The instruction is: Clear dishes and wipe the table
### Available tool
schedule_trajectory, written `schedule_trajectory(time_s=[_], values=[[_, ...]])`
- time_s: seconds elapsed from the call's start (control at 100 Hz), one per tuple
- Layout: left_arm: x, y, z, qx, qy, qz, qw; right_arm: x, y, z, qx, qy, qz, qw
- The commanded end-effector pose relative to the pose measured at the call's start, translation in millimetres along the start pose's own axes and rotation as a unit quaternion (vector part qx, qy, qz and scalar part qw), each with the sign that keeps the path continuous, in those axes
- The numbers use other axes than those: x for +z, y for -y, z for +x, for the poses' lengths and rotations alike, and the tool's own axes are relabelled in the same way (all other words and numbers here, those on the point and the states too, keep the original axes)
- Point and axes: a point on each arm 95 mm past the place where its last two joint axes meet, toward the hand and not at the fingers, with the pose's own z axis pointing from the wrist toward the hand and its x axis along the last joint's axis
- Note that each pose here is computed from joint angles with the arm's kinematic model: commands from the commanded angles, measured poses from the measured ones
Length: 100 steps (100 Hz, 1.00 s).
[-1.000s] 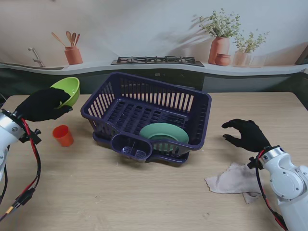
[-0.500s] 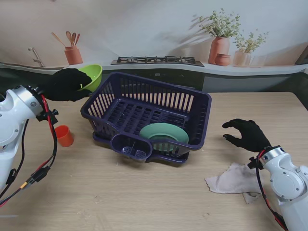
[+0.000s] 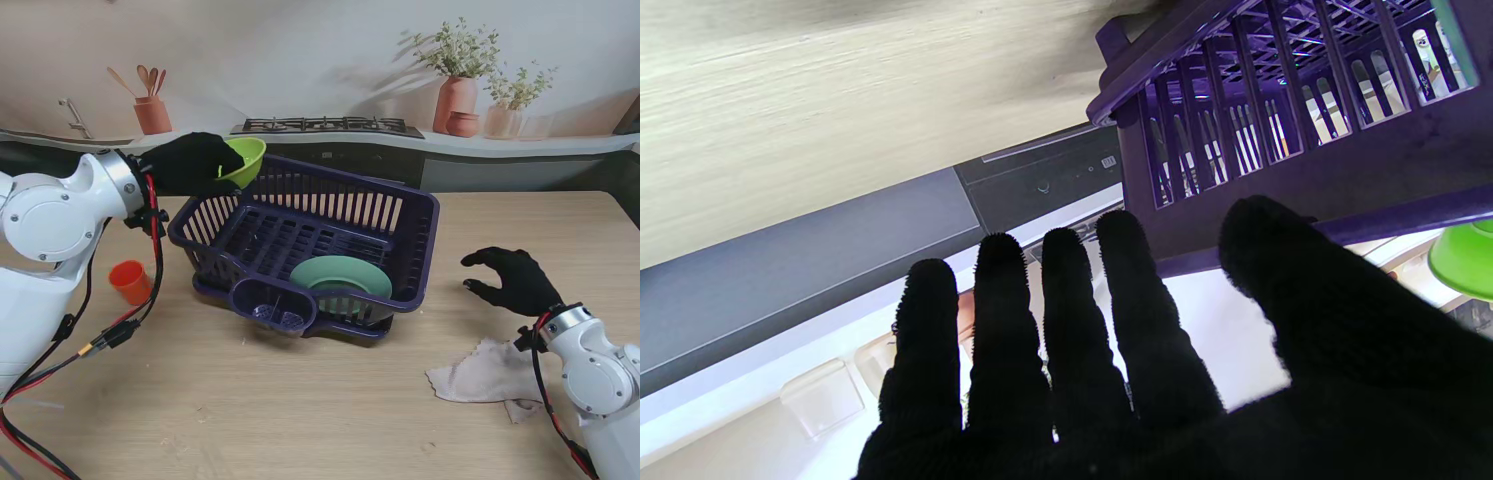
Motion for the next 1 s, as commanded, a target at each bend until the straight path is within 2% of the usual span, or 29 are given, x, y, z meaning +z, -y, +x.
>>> schedule_trajectory(time_s=[0.0, 0.39, 0.99], values=[[7.3, 0.8, 5.2, -0.003, -0.005, -0.009, 0.9999, -1.5, 1.8, 0.6, 0.000, -0.005, 0.004, 1.0000], [56.7, -9.9, 13.5, -0.013, -0.001, -0.061, 0.9981, -3.4, 4.9, -3.0, 0.008, 0.000, 0.000, 1.0000], [112.8, -41.0, -3.0, -0.028, 0.035, -0.109, 0.9930, -5.0, 3.7, -5.6, 0.007, 0.006, -0.005, 0.9999]])
